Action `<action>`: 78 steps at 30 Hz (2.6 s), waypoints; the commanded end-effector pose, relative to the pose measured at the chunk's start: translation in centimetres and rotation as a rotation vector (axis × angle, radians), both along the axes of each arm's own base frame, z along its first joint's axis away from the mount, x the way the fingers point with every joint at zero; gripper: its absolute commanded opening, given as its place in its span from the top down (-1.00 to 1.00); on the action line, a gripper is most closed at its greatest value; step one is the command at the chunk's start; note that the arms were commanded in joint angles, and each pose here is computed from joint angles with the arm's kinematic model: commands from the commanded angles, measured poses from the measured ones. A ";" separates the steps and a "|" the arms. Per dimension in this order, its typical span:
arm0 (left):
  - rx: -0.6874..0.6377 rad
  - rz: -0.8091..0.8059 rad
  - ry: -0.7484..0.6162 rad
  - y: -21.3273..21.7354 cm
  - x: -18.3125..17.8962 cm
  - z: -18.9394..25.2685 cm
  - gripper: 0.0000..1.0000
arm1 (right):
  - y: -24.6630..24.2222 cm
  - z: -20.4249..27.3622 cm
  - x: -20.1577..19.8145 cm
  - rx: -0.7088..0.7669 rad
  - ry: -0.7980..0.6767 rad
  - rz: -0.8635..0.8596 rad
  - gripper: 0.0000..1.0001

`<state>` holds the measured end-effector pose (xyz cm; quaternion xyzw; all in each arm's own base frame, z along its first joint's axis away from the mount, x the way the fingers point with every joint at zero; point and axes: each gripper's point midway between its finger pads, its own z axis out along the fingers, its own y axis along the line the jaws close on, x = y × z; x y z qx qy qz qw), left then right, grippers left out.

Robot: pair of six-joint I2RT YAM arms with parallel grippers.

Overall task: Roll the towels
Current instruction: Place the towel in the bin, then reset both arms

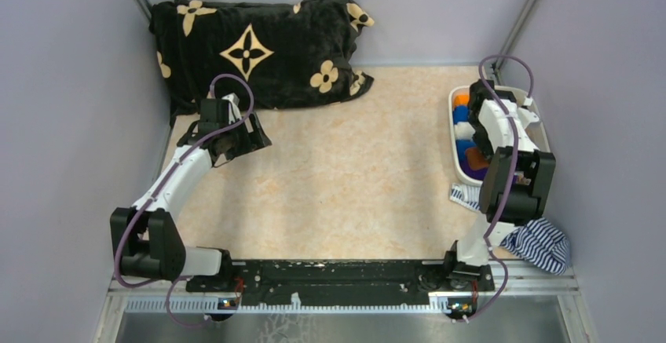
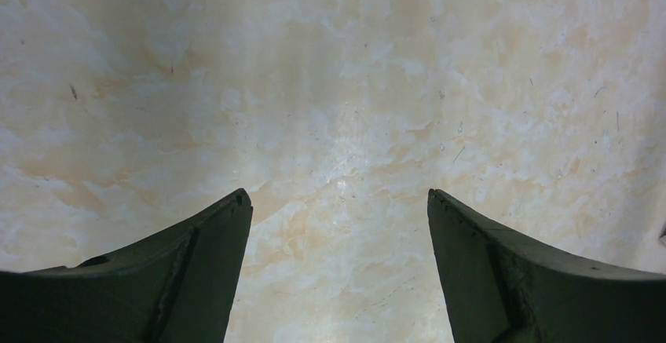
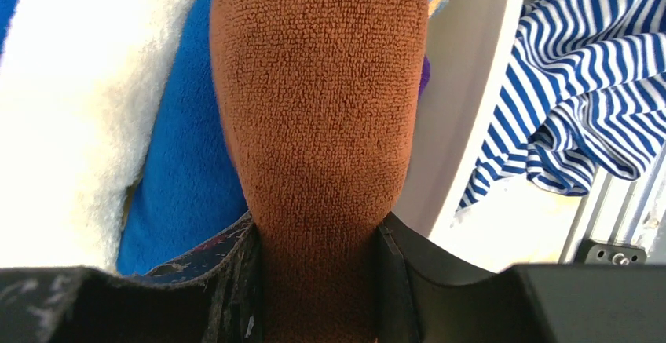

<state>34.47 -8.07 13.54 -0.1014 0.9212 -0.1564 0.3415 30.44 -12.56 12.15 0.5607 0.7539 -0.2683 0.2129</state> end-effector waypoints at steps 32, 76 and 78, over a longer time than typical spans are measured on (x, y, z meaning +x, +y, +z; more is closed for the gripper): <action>-0.072 -0.080 -0.051 -1.2 -0.6 2.1 -0.77 | 0.9 0.6 1.8 0.126 -0.181 0.069 -0.25; 0.041 0.112 -0.830 3.9 -12.1 21.9 -0.99 | 7.8 24.2 -12.4 -0.360 -0.956 0.825 -0.90; 0.042 0.129 -0.867 4.4 -12.8 22.1 -0.99 | 8.1 23.7 -12.3 -0.362 -0.962 0.847 -0.91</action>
